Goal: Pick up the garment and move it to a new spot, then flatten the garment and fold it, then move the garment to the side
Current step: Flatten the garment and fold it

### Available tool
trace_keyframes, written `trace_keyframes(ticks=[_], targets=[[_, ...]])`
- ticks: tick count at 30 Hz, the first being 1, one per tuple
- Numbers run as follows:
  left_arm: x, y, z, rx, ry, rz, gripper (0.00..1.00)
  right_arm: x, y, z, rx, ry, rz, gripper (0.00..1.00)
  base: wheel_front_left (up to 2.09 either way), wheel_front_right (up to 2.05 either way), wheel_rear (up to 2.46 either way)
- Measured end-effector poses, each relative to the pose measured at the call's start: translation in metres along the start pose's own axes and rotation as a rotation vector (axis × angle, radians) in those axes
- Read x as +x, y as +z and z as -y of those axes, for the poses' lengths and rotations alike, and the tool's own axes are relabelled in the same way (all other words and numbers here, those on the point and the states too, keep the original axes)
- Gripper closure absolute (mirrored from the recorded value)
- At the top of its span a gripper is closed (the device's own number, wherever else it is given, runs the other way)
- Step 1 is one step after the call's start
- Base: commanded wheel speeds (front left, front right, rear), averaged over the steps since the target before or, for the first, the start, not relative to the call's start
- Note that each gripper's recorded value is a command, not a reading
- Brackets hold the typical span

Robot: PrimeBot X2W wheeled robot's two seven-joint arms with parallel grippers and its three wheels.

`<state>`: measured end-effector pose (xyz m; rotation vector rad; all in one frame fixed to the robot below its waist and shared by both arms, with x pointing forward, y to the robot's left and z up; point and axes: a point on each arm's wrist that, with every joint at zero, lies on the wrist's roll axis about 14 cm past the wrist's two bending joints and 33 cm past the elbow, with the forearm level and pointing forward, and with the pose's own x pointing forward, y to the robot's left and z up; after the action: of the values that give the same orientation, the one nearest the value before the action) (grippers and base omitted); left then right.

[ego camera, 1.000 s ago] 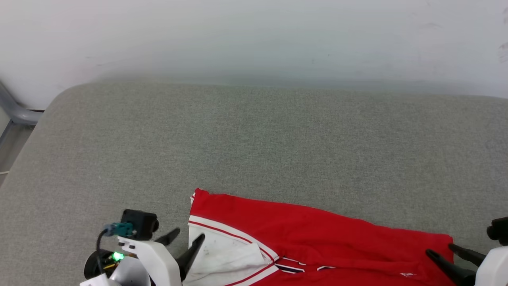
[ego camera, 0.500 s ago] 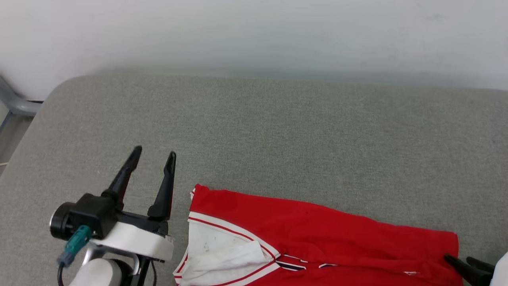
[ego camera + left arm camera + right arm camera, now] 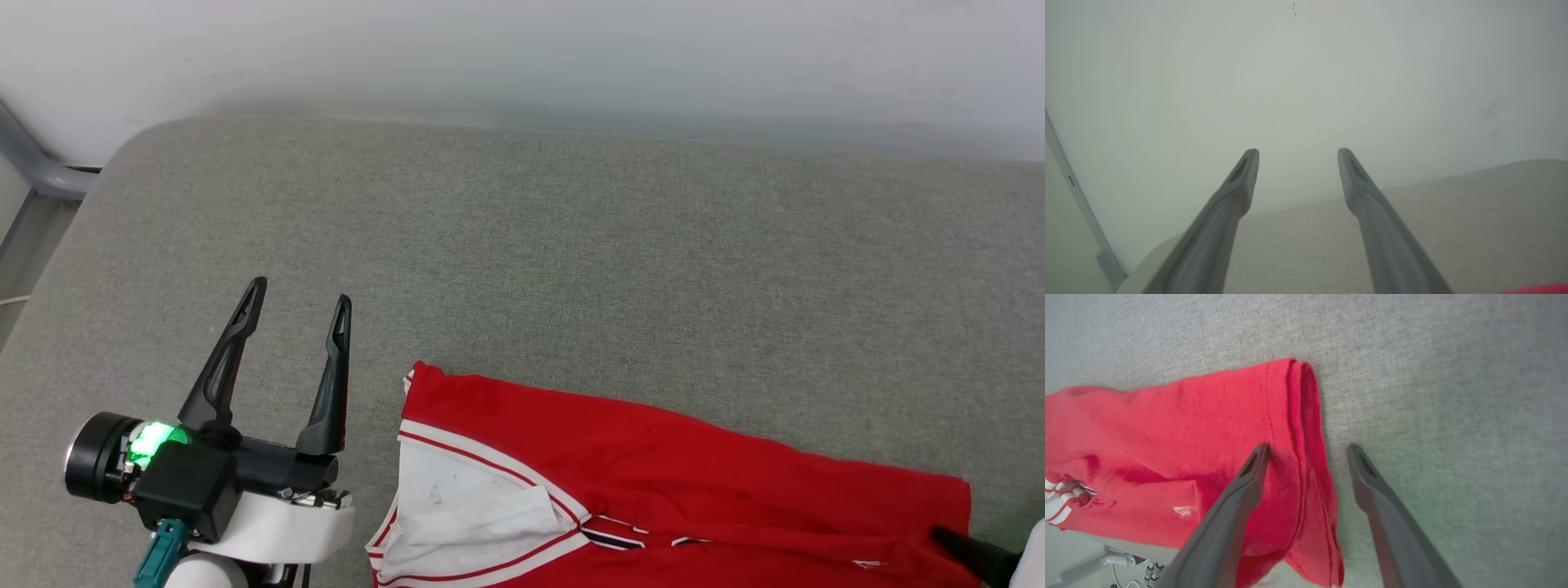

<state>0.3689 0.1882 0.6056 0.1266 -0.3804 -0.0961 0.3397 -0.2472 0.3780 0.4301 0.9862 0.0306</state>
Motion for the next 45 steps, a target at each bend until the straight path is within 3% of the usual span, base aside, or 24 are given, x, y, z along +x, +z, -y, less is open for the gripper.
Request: trace_keyframes(ticks=[11,22,23,24,25,37,45], targets=[[-0.001,-0.012,0.002,-0.014,-0.012,-0.034,0.0,0.021,-0.014,-0.006,0.006,-0.025,-0.103,0.0,0.0,0.0,0.0],[-0.002,-0.006,-0.001,-0.01,-0.007,-0.019,0.0,0.027,-0.025,-0.038,-0.027,0.061,-0.139,0.0,0.0,0.0,0.0],[-0.002,-0.006,-0.001,-0.011,-0.006,-0.017,0.0,0.026,-0.026,-0.039,-0.028,0.067,-0.139,0.1,0.0,0.0,0.0],[-0.002,-0.005,-0.001,-0.011,-0.007,-0.015,0.0,0.026,-0.027,-0.041,-0.032,0.07,-0.14,0.66,0.0,0.0,0.0],[-0.003,-0.004,0.0,-0.011,-0.007,-0.013,0.0,0.026,-0.027,-0.041,-0.034,0.07,-0.135,1.0,0.0,0.0,0.0],[-0.002,-0.008,0.004,-0.026,-0.023,-0.023,0.0,0.029,-0.028,-0.031,-0.043,0.056,-0.091,1.0,0.0,0.0,0.0],[-0.002,-0.007,0.008,-0.036,-0.038,-0.019,0.0,0.022,-0.004,-0.005,-0.046,-0.006,0.006,1.0,0.0,0.0,0.0]])
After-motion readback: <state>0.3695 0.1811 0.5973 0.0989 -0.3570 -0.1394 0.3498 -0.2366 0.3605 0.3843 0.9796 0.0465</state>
